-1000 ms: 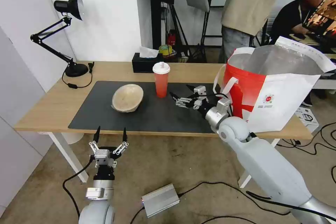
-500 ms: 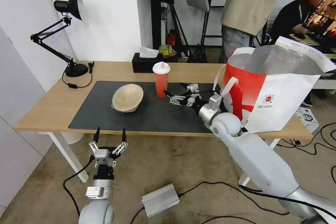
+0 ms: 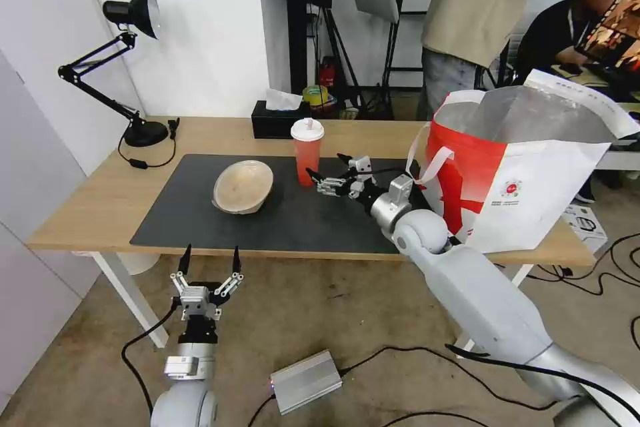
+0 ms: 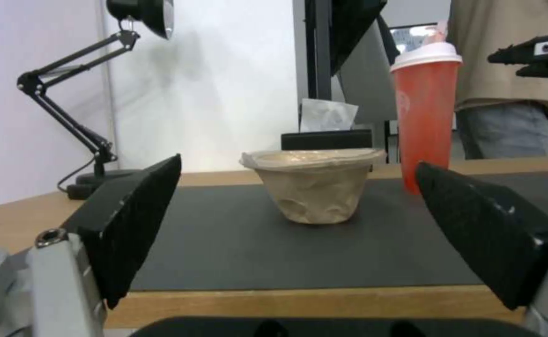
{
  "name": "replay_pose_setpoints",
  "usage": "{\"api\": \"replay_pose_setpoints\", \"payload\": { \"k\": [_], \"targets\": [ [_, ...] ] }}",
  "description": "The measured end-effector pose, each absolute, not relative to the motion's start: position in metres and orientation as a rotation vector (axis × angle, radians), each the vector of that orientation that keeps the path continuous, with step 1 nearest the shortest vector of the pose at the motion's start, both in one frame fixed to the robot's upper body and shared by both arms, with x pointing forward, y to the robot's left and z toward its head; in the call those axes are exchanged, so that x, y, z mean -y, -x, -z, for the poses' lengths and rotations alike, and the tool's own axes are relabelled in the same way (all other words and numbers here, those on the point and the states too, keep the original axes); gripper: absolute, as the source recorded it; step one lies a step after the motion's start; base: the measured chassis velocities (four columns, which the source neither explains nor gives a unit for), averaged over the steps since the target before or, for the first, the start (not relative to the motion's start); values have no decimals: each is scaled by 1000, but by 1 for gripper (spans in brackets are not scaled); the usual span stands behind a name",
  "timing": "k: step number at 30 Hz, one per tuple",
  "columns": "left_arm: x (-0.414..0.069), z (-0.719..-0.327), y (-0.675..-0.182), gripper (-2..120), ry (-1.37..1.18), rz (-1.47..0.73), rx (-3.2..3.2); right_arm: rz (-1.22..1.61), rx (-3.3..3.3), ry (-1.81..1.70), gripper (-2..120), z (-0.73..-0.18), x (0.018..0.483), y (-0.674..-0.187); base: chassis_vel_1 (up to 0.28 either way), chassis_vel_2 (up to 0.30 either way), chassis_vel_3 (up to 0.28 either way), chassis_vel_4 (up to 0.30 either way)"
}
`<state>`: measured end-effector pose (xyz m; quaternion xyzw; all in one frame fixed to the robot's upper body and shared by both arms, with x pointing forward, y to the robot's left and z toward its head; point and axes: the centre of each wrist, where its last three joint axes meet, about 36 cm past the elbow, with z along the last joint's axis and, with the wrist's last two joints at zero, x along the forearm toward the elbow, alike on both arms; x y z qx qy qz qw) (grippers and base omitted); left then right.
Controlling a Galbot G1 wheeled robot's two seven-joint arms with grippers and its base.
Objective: Pick up the trash from the table and place it into the takeout bag.
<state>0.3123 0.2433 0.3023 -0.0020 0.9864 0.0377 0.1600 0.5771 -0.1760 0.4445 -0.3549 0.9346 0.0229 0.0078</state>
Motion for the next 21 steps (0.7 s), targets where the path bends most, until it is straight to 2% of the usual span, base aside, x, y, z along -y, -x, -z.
{"api": "replay_pose_setpoints", "payload": {
  "k": [21],
  "targets": [
    [-246,-296,-314,100,8,-110,-2828,-69,-2918,1100,100,-427,164,-595,0,0,0,0]
  ]
}}
